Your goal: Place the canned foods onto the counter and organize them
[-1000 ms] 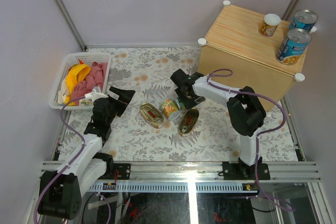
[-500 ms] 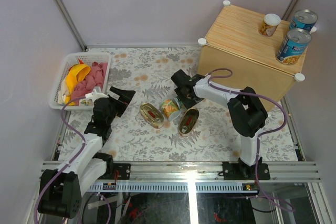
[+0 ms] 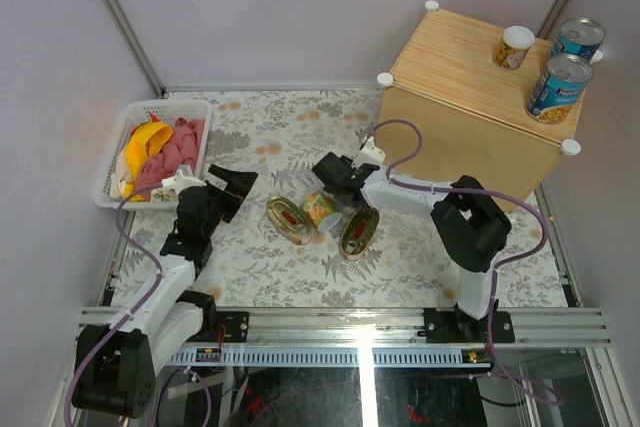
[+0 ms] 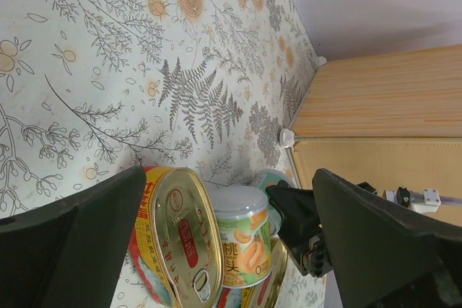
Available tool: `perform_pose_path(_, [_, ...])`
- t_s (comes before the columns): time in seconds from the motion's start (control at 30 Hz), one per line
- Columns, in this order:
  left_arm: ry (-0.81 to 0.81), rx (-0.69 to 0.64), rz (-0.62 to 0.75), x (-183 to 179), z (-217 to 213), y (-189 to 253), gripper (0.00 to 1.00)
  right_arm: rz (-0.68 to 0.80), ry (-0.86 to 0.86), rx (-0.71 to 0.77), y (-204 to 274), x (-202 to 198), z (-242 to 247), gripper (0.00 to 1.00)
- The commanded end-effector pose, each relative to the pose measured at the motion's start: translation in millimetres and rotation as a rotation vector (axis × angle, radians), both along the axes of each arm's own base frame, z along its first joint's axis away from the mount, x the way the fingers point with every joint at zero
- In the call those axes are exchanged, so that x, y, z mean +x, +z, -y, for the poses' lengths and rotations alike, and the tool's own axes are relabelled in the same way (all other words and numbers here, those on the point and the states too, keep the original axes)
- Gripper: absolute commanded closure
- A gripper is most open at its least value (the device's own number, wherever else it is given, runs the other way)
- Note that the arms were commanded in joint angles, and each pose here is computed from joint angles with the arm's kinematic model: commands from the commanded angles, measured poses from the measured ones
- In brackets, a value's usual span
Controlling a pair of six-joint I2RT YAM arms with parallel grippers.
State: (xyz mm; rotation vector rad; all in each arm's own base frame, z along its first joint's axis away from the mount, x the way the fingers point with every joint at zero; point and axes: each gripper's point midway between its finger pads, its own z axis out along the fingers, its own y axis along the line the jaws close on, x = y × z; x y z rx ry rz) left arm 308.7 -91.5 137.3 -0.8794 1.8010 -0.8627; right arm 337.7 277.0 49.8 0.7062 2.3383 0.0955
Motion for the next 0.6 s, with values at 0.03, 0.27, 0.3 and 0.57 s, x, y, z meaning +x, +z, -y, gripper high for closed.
perform_pose_path(0.03, [0.003,0.007,0.046,2.8,-1.4,14.4,0.0,0.169,0.146,-0.189,18.4,3.3,14.7,1.0])
perform_pose_path(0.27, [-0.002,0.005,0.046,3.6,-0.5,15.5,0.0,0.27,0.315,-0.273,39.0,5.7,3.9,1.0])
perform_pose_path(0.3, [-0.003,0.003,0.048,3.9,-0.1,16.5,0.0,0.274,0.345,-0.273,40.6,5.4,-0.3,1.0])
perform_pose_path(0.57, [-0.005,-0.011,0.056,7.2,1.6,18.2,0.0,0.11,0.57,-0.351,31.7,2.0,-29.3,1.0])
